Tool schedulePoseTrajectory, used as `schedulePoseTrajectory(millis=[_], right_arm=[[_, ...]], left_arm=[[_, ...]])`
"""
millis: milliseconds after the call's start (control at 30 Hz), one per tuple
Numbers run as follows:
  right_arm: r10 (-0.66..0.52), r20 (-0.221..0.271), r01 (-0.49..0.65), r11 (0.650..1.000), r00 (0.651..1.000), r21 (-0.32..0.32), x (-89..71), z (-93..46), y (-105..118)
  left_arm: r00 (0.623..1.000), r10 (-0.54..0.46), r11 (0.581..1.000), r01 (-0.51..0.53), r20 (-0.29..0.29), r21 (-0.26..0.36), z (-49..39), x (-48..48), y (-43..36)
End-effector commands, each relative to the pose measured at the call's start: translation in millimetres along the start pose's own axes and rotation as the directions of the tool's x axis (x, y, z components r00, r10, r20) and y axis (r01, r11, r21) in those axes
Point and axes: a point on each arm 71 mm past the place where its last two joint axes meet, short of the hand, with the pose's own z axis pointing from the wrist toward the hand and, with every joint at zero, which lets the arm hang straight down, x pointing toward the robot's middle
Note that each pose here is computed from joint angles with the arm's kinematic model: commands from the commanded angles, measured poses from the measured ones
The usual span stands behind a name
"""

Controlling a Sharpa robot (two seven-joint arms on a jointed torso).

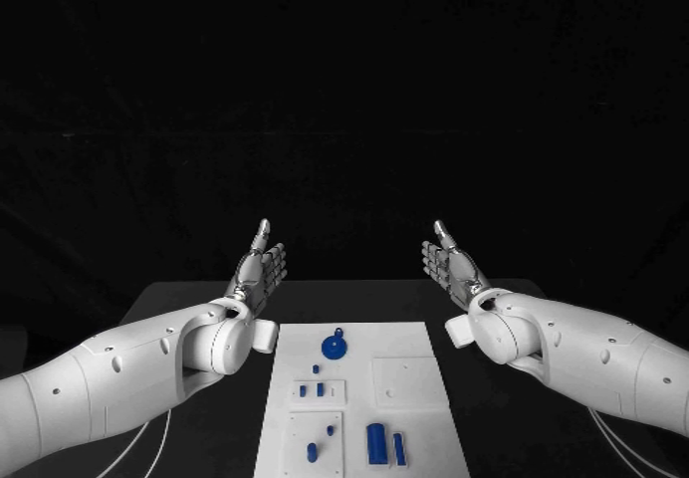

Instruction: Assemble the parts on the task board

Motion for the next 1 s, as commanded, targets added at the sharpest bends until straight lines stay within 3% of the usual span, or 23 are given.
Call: schedulePoseTrajectory(millis=[33, 233, 367, 533, 1000], right_arm=[[0.056, 0.141, -0.046, 0.996, 0.989, -0.074, 5.7, -11.9, 6], [0.126, 0.200, -0.105, 0.988, 0.972, -0.112, 32.2, -41.2, 14], [0.147, 0.221, -0.123, 0.985, 0.964, -0.121, 41.5, -53.4, 17], [0.160, 0.235, -0.133, 0.983, 0.959, -0.125, 47.6, -62.1, 20], [0.160, 0.236, -0.134, 0.983, 0.958, -0.125, 47.9, -62.6, 20]], left_arm=[[0.990, 0.026, 0.996, -0.037, 0.140, 0.076, -14.0, 6.2, -3.0], [0.983, 0.019, 0.994, -0.038, 0.184, 0.101, -38.1, 24.6, -3.6], [0.980, 0.018, 0.994, -0.040, 0.196, 0.107, -44.8, 29.2, -4.3], [0.980, 0.018, 0.993, -0.040, 0.198, 0.108, -45.9, 30.0, -4.4], [0.980, 0.018, 0.993, -0.040, 0.198, 0.108, -45.9, 30.0, -4.4]])
